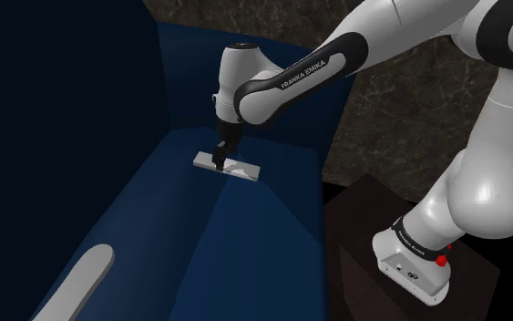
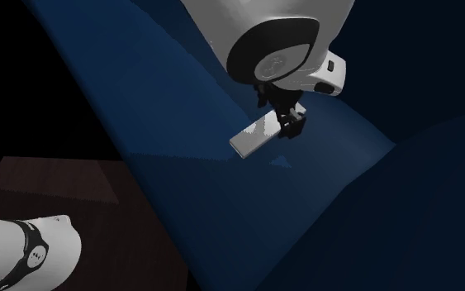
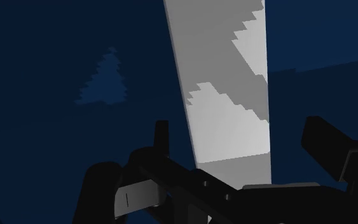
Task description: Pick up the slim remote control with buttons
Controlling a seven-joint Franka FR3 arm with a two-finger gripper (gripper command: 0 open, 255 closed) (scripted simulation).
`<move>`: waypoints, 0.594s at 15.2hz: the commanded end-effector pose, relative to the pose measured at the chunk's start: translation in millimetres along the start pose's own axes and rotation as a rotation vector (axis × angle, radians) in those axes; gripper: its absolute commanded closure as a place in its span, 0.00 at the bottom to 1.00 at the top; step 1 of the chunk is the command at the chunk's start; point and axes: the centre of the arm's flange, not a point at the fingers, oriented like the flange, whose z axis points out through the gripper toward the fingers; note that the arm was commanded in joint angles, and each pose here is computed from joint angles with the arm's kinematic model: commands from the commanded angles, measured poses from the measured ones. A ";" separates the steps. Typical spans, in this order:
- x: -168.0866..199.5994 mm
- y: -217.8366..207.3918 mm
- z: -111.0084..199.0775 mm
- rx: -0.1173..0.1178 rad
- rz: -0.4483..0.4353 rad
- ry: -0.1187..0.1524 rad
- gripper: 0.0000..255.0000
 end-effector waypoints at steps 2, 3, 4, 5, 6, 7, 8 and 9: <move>-0.6 1.7 17.8 0.000 -0.001 0.000 0.00; -0.7 1.9 20.8 0.000 -0.001 0.000 0.00; -0.7 2.0 20.8 0.000 -0.001 0.000 0.00; -0.8 1.4 20.1 0.000 -0.001 0.000 1.00; -0.7 1.5 20.2 0.000 -0.001 0.000 1.00; -0.7 1.6 20.1 0.000 -0.001 0.000 1.00; -0.8 1.6 20.1 0.000 -0.001 0.000 1.00; -0.9 1.4 20.2 0.000 -0.001 0.000 1.00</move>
